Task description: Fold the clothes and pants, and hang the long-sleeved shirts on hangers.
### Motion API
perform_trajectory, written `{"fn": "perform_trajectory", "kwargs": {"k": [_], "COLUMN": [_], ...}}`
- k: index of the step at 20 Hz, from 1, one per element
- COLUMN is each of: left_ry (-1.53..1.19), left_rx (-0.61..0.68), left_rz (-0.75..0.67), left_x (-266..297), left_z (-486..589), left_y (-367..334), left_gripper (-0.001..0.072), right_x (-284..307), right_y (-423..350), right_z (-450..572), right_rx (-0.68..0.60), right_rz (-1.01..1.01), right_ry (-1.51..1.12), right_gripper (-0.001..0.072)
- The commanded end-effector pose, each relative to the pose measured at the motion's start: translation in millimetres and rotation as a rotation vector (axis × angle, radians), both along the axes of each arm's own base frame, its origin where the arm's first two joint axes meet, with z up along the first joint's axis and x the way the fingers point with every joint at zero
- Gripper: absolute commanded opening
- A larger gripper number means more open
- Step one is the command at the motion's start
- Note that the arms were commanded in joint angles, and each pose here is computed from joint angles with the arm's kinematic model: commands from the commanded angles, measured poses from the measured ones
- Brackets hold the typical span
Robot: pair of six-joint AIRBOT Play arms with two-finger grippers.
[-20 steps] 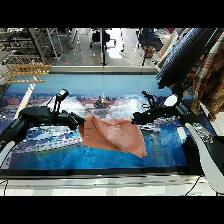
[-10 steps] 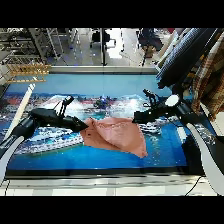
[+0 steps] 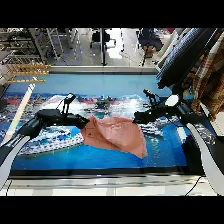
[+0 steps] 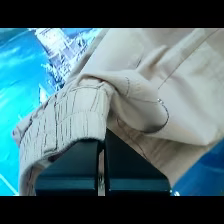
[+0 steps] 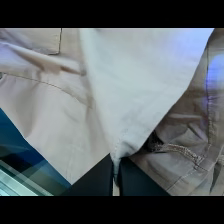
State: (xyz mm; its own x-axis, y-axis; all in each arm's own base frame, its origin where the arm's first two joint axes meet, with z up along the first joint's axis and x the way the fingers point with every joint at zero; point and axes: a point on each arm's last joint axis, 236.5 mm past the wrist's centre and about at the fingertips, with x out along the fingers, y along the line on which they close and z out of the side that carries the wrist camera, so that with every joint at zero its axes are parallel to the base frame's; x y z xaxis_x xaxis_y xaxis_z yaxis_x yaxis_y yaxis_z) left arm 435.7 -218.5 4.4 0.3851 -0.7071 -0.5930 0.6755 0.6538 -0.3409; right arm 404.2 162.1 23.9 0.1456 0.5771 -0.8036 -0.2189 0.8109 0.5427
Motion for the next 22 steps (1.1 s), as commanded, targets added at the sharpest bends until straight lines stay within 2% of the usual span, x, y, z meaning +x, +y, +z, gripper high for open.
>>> {"fn": "perform_trajectory", "kwargs": {"k": [1, 4, 6, 8, 12, 15, 18, 20, 22], "left_ry": [-0.029, -0.059, -0.121, -0.200, -0.351, -0.331, -0.286, -0.287, -0.251], "left_rx": [-0.014, -0.103, -0.150, -0.163, -0.147, -0.112, -0.110, -0.114, -0.134], "left_rz": [0.030, -0.156, -0.219, -0.235, -0.158, -0.162, -0.209, -0.236, -0.248], "left_x": [6, -23, -42, -65, -118, -168, -202, -209, -201], "left_z": [11, 88, 167, 243, 348, 365, 366, 367, 362], "left_y": [-18, -28, -16, 4, 40, 48, 39, 32, 25], "left_gripper": [0.0006, 0.0005, 0.0005, 0.0005, 0.0005, 0.0005, 0.0005, 0.0006, 0.0006], "right_x": [-5, -17, -31, -48, -94, -141, -172, -168, -140], "right_y": [-1, -13, -24, -35, -68, -91, -87, -79, -74], "right_z": [5, 39, 82, 140, 272, 359, 413, 422, 404], "right_rx": [-0.004, -0.050, -0.107, -0.163, -0.286, -0.343, -0.295, -0.257, -0.249], "right_rz": [0.013, 0.048, 0.080, 0.091, -0.001, -0.106, -0.140, -0.132, -0.110], "right_ry": [0.002, -0.053, -0.140, -0.273, -0.663, -0.941, -1.126, -1.154, -1.084], "right_gripper": [0.0020, 0.0020, 0.0020, 0.0021, 0.0021, 0.0020, 0.0019, 0.0019, 0.0019]}}
